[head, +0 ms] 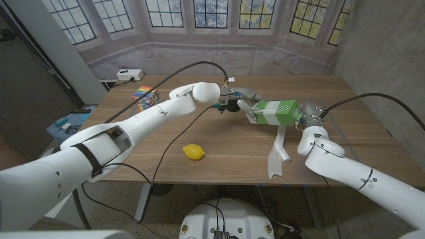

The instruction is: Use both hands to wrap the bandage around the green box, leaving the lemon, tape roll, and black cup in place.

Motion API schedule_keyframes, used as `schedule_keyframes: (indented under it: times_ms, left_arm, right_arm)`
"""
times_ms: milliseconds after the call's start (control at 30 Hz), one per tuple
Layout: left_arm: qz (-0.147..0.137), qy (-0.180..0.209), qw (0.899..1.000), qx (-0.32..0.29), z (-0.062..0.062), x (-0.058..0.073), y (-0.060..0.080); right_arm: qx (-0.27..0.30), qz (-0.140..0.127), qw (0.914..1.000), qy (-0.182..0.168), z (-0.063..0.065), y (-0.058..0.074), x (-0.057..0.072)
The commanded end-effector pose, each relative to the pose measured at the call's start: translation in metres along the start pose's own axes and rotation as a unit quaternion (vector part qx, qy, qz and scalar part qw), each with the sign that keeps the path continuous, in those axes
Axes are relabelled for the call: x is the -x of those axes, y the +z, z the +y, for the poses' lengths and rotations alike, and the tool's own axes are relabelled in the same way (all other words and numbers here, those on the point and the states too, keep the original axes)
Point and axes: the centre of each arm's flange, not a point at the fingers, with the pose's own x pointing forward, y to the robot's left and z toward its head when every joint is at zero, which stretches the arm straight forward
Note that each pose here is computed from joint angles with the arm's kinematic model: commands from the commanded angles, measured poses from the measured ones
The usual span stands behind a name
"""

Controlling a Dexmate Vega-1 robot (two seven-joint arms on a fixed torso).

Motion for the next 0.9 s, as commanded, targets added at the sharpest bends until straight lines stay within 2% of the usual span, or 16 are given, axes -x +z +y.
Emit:
schedule_keyframes:
  times_ms: [33,367,900]
  left_arm:
    - [-0.002,-0.011,1.0,0.0,-0.003,0.002,-0.004]
    - [-0.005,-0.021,1.0,-0.004,-0.004,0.004,-0.005]
    - [-0.011,-0.033,0.999,-0.005,-0.008,0.005,-0.003]
  right_arm:
    - [0.005,-0.016,0.9999,-0.003,-0.003,0.009,-0.007]
    - [0.011,-0.023,0.9996,-0.01,-0.01,0.014,-0.01]
    - [0.028,-0.045,0.9984,-0.018,-0.025,0.023,-0.023]
